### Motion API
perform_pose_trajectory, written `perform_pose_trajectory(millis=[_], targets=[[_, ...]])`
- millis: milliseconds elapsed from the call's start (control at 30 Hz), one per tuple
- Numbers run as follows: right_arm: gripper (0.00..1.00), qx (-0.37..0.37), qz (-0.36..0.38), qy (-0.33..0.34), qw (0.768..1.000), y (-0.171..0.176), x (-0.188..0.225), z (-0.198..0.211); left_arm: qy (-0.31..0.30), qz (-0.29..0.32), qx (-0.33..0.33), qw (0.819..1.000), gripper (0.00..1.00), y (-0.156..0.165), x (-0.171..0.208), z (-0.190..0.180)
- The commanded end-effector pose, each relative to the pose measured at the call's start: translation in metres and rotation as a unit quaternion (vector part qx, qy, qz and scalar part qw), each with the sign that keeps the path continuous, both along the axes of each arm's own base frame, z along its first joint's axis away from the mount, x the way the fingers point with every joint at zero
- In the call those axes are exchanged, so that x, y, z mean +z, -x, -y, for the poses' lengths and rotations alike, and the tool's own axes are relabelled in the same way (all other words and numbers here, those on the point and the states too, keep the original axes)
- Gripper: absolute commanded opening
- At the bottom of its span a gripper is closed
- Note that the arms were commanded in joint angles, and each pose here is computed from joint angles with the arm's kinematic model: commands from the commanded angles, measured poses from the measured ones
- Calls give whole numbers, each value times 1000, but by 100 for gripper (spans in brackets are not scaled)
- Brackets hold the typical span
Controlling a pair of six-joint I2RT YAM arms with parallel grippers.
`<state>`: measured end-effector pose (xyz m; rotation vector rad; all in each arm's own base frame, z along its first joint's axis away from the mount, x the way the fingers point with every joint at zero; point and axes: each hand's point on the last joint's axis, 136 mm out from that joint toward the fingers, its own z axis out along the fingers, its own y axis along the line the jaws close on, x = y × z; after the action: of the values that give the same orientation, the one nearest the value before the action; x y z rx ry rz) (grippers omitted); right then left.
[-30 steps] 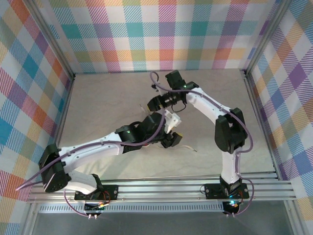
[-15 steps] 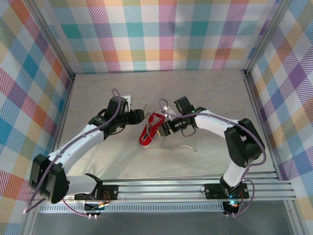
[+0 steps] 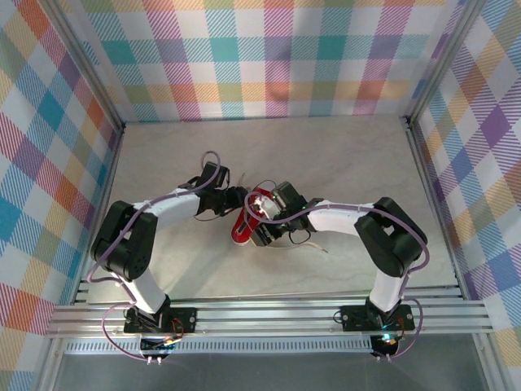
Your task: Tie the shoes
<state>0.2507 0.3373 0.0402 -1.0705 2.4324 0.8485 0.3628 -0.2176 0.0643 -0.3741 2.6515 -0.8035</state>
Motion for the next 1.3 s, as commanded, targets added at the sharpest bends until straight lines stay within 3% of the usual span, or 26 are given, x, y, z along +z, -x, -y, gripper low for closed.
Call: perform_pose_trajectory(millis=[0,133,200,233,300,333,400,467,533,1033,1267], targets=[[72,-1,16,3,1000,-6,-7,-6,51,9,22,998,56,-21,10,14],[69,-2,20,16,1000,-6,-16,-6,61,16,28,998,56,-29,5,19],[60,-2,26,24,999,-6,-19,-6,66,13,24,997,57,-31,1,22],[52,-2,29,28,999,-6,-20,-5,67,11,22,997,56,-32,-1,24],[25,-11,38,43,998,-8,-22,-1,68,10,21,997,47,-33,-4,24],[10,-19,44,54,997,-10,-22,4,66,15,23,997,38,-34,-3,22],[0,-30,61,69,995,-12,-19,14,57,28,32,997,17,-35,2,14],[0,-26,67,79,994,-9,-14,23,39,48,35,997,5,-34,13,5],[0,-30,68,95,993,-8,-12,32,17,62,30,997,0,-32,22,-3],[0,-90,74,142,983,-18,13,83,-121,126,23,984,0,-8,57,-60],[0,-86,94,143,981,-33,50,97,-160,144,0,977,0,9,75,-78]])
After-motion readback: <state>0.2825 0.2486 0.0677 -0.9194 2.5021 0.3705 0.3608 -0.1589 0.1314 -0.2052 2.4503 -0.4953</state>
